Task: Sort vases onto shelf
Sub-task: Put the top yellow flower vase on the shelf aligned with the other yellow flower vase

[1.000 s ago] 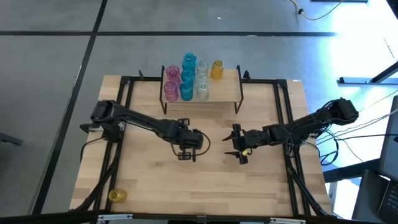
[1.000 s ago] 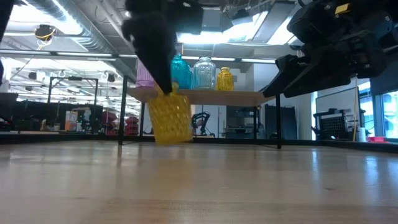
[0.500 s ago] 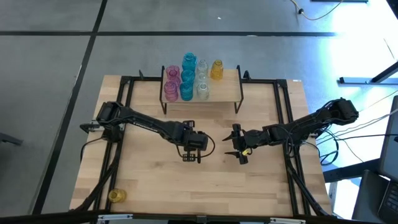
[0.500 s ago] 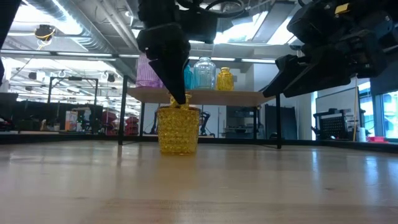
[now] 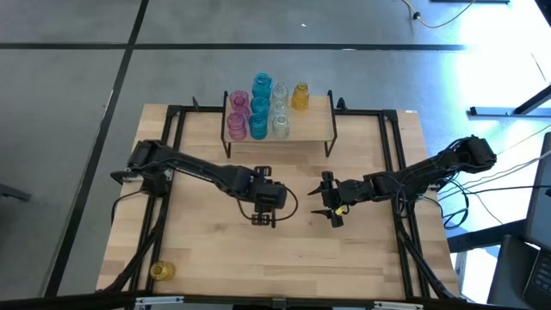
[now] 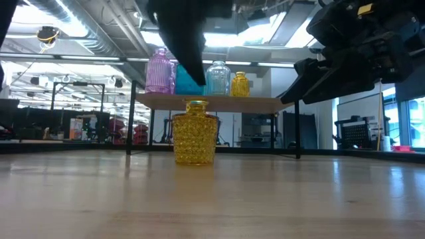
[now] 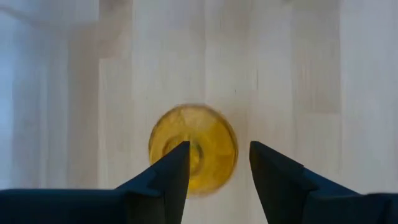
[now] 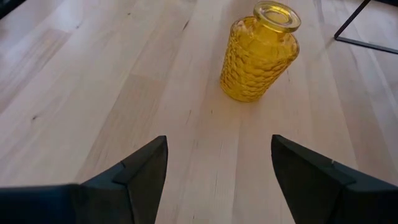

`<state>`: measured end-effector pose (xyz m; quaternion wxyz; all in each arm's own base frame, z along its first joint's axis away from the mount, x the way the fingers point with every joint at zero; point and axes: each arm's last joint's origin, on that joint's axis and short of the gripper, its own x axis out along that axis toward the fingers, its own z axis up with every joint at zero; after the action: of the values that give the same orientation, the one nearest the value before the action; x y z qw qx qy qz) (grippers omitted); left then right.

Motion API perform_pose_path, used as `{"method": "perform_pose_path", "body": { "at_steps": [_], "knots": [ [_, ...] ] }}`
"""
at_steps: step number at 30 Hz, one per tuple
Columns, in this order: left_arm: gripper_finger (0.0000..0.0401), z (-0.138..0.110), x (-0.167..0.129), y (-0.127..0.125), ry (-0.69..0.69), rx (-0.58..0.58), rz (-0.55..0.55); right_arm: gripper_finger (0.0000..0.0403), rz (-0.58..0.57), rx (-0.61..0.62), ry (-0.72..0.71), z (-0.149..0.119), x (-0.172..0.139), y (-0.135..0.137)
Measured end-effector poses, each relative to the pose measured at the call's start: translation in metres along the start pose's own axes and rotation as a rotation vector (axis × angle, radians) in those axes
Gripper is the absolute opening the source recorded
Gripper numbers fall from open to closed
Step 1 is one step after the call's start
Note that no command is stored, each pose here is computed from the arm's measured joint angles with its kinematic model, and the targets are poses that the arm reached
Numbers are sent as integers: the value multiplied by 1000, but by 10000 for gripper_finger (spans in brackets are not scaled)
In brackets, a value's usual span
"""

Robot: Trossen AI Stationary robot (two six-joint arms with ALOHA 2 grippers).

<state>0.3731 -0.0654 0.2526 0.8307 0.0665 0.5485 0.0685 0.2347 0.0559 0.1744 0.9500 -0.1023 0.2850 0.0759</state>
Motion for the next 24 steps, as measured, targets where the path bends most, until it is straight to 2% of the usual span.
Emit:
{"method": "perform_pose_path", "body": {
  "at_steps": [4, 8, 16, 20, 24],
  "knots": [
    [160, -18, -21, 3, -64, -22, -8, 266, 0, 0, 0, 0, 0, 0],
    [161, -50, -30, 9, -190, -96, -21, 266, 0, 1, -2, 0, 0, 0],
    [161, -112, 2, 4, -425, -169, -81, 266, -12, 13, -103, 10, 0, -1],
    [161, -129, 20, 1, -484, -186, -82, 266, -21, 24, -187, 17, 4, -1],
    [161, -139, 33, 0, -564, -215, -63, 266, -39, 1, -194, 18, 21, -3]
  ]
}}
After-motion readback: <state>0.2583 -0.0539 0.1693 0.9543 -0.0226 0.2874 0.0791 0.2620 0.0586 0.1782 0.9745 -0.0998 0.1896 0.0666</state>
